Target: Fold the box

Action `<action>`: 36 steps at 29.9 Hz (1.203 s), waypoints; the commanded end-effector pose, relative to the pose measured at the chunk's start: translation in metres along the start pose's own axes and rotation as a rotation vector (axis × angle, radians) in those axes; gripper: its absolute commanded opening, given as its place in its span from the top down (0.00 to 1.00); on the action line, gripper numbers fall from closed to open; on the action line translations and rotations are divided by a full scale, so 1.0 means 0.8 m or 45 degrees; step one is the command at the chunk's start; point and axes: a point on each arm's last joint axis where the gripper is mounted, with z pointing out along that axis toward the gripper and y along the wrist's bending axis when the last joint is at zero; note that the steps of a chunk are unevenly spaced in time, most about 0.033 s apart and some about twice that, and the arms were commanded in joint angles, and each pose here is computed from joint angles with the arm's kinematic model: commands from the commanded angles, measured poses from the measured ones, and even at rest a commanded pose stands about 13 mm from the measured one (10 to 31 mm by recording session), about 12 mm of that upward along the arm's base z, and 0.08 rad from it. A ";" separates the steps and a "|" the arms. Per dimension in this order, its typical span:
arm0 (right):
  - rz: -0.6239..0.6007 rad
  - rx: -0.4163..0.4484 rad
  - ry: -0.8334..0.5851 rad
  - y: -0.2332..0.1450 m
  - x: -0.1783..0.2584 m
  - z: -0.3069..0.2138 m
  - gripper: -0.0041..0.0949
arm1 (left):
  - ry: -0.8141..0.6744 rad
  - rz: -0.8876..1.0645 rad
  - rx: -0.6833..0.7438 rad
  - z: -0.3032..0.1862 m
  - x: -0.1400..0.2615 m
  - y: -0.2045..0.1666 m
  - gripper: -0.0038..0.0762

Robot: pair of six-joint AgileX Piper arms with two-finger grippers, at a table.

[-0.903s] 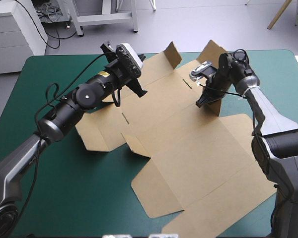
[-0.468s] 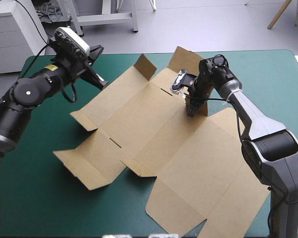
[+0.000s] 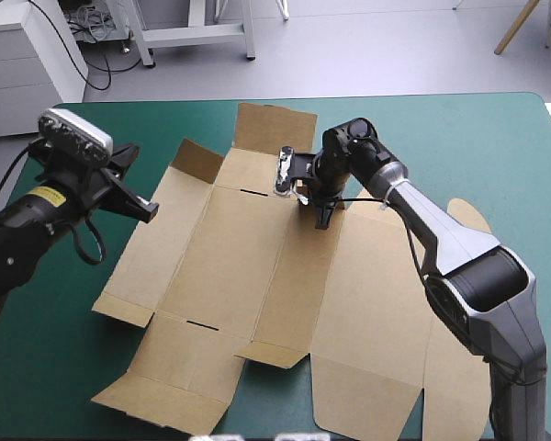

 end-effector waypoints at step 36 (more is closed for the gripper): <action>-0.181 0.201 -0.361 0.023 -0.093 -0.019 0.87 | 0.030 -0.347 -0.584 -0.151 0.141 -0.014 0.96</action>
